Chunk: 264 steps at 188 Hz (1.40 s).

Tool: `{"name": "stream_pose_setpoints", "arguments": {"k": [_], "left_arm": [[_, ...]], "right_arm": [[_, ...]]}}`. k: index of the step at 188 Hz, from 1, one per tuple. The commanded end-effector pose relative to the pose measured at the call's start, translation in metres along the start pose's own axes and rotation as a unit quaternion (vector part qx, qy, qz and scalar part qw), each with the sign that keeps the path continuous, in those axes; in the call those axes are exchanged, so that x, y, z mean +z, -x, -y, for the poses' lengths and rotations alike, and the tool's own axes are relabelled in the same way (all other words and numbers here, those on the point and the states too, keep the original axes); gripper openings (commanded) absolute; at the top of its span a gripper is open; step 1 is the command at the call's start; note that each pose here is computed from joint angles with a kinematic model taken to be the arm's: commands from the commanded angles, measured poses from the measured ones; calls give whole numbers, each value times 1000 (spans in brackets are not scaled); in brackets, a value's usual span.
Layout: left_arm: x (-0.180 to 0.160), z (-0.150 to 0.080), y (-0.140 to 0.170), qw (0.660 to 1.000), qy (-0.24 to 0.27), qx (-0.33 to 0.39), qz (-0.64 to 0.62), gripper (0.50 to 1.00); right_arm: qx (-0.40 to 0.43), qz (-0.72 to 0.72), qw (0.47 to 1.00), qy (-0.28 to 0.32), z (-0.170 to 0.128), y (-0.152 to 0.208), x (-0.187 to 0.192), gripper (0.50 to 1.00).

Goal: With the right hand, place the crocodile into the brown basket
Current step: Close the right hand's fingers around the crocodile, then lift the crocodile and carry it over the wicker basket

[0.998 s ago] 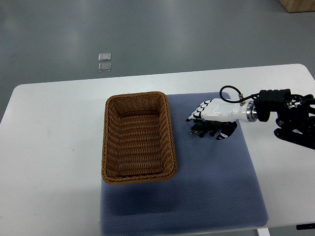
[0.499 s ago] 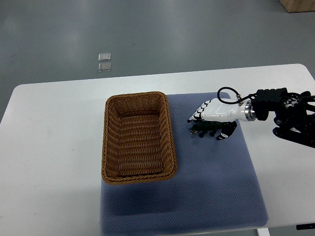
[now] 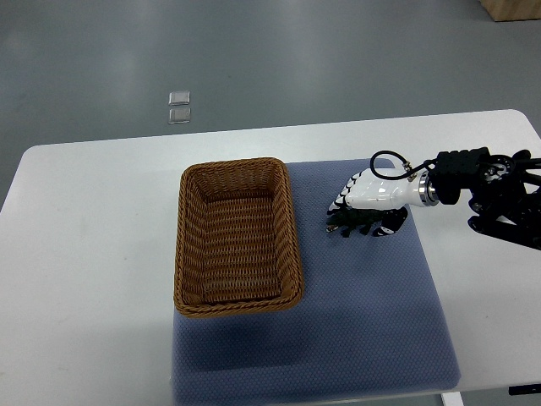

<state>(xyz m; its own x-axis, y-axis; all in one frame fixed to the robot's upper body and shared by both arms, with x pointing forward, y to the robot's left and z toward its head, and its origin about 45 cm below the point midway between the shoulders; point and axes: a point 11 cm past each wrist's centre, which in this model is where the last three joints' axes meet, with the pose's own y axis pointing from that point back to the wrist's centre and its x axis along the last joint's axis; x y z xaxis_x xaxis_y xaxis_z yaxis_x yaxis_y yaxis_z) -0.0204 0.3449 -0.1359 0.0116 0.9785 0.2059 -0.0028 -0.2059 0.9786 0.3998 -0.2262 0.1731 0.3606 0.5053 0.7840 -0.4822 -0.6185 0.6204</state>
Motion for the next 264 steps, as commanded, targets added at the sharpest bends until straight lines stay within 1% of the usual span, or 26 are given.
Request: {"name": "stream_pose_setpoints", "arguments": {"k": [1,25,35,40,56,63,72,85,109,118,132,139,148,149,155,165,177,186,215,264], "left_arm": [[0,0,0,1000,0,0,0,1000],[0,0,0,1000,0,-1,0,1000],[0,0,0,1000,0,-1,0,1000],[0,0,0,1000,0,-1,0,1000],[0,0,0,1000,0,-1,0,1000],[0,0,0,1000,0,-1,0,1000],[0,0,0,1000,0,0,0,1000],[0,0,0,1000,0,-1,0,1000],[0,0,0,1000,0,-1,0,1000],[0,0,0,1000,0,0,0,1000],[0,0,0,1000,0,-1,0,1000],[0,0,0,1000,0,0,0,1000],[0,0,0,1000,0,0,0,1000],[0,0,0,1000,0,0,0,1000],[0,0,0,1000,0,-1,0,1000],[0,0,0,1000,0,0,0,1000],[0,0,0,1000,0,-1,0,1000],[0,0,0,1000,0,0,0,1000],[0,0,0,1000,0,0,0,1000],[0,0,0,1000,0,0,0,1000]], "right_arm": [[-3,-2,1000,-4,3,1,-3,827],[-7,-5,1000,-5,4,2,-4,827],[-7,-5,1000,-2,4,2,-2,819],[-8,-6,1000,-2,5,3,-2,805],[-9,-9,1000,0,6,2,-1,789],[-9,-10,1000,2,5,3,0,770],[-10,-10,1000,4,5,3,1,760],[-11,-10,1000,7,5,3,3,727],[-10,-11,1000,10,4,3,5,684],[-10,-11,1000,11,4,3,5,658],[-7,-15,1000,12,3,-2,7,650],[-6,-16,1000,13,3,-3,7,631],[-6,-16,1000,13,3,-3,7,631],[-6,-16,1000,13,3,-3,7,609],[-6,-16,1000,14,3,-4,8,588],[-4,-17,1000,15,3,-6,8,558],[-2,-17,1000,15,3,-8,9,537],[1,-17,1000,17,2,-9,10,507],[27,-26,999,22,-3,-26,15,500],[73,-60,995,16,-8,-74,15,500]]}}
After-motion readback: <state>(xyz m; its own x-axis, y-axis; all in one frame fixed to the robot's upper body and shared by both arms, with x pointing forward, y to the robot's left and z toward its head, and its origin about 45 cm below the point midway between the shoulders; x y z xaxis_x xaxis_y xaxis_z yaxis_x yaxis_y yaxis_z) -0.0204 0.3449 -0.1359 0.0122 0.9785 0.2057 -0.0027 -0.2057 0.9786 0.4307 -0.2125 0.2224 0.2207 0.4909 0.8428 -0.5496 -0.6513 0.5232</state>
